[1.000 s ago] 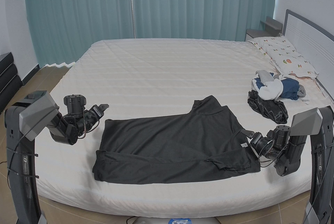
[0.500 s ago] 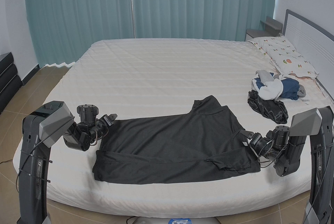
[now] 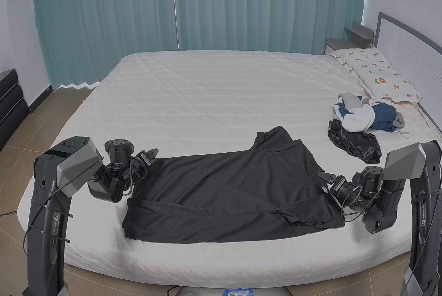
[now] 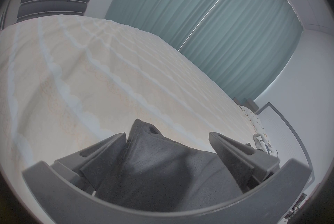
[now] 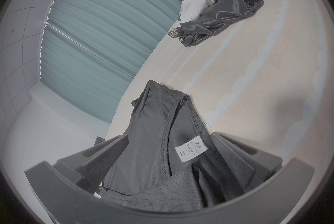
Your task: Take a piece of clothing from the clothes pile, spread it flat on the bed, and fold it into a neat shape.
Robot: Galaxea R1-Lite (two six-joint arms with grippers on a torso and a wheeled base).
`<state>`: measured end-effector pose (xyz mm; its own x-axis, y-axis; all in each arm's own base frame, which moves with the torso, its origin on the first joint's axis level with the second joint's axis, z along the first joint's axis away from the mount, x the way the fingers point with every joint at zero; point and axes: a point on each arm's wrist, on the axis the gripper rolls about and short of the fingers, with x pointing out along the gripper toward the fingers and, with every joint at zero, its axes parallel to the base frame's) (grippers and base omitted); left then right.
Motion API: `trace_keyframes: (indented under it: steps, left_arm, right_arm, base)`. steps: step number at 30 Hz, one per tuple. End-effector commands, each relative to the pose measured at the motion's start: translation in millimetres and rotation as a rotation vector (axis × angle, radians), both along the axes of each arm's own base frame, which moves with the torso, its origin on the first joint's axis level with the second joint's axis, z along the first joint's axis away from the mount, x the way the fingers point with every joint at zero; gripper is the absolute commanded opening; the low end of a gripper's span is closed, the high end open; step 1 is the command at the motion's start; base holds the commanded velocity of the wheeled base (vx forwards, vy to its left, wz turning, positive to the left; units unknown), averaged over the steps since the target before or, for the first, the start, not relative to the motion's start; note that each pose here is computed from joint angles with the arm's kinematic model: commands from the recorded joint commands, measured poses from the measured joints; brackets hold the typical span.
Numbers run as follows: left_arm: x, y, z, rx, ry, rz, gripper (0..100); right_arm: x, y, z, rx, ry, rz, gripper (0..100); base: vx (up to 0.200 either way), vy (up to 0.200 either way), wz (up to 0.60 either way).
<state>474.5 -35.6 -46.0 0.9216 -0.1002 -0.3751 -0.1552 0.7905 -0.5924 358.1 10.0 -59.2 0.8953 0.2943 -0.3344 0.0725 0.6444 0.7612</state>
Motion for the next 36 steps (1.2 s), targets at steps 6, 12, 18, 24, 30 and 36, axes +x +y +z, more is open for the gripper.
trace_keyframes:
  steps: [6, 12, 18, 24, 30, 36]
  left_arm:
    - [7.0, -0.1, -5.7, 0.012, -0.007, 0.02, 100]
    - [6.7, 0.0, -5.9, 0.012, -0.007, 0.021, 0]
    - [6.7, 1.8, -0.8, 0.035, -0.025, 0.099, 0]
    - [7.8, 1.8, 3.4, 0.036, -0.073, 0.135, 0]
    - [2.8, 1.4, 3.0, -0.007, -0.057, 0.15, 0]
    - [-0.5, 0.8, 3.7, -0.029, -0.045, 0.151, 0]
  right_arm:
    - [-0.5, 0.2, 1.1, -0.002, -0.01, 0.0, 100]
    - [0.0, 0.8, 0.3, -0.01, -0.013, 0.003, 100]
    - [1.5, -0.5, 2.8, -0.018, -0.025, 0.02, 100]
    - [18.6, 17.0, 35.3, -0.054, -0.099, 0.081, 100]
    - [51.1, 43.5, 60.5, -0.193, -0.129, 0.132, 100]
    - [79.8, 62.7, 67.7, -0.334, -0.096, 0.167, 100]
  base:
    - [0.0, 0.0, 0.0]
    - [0.0, 0.0, 0.0]
    - [0.0, 0.0, 0.0]
    - [0.0, 0.0, 0.0]
    - [0.0, 0.0, 0.0]
    - [0.0, 0.0, 0.0]
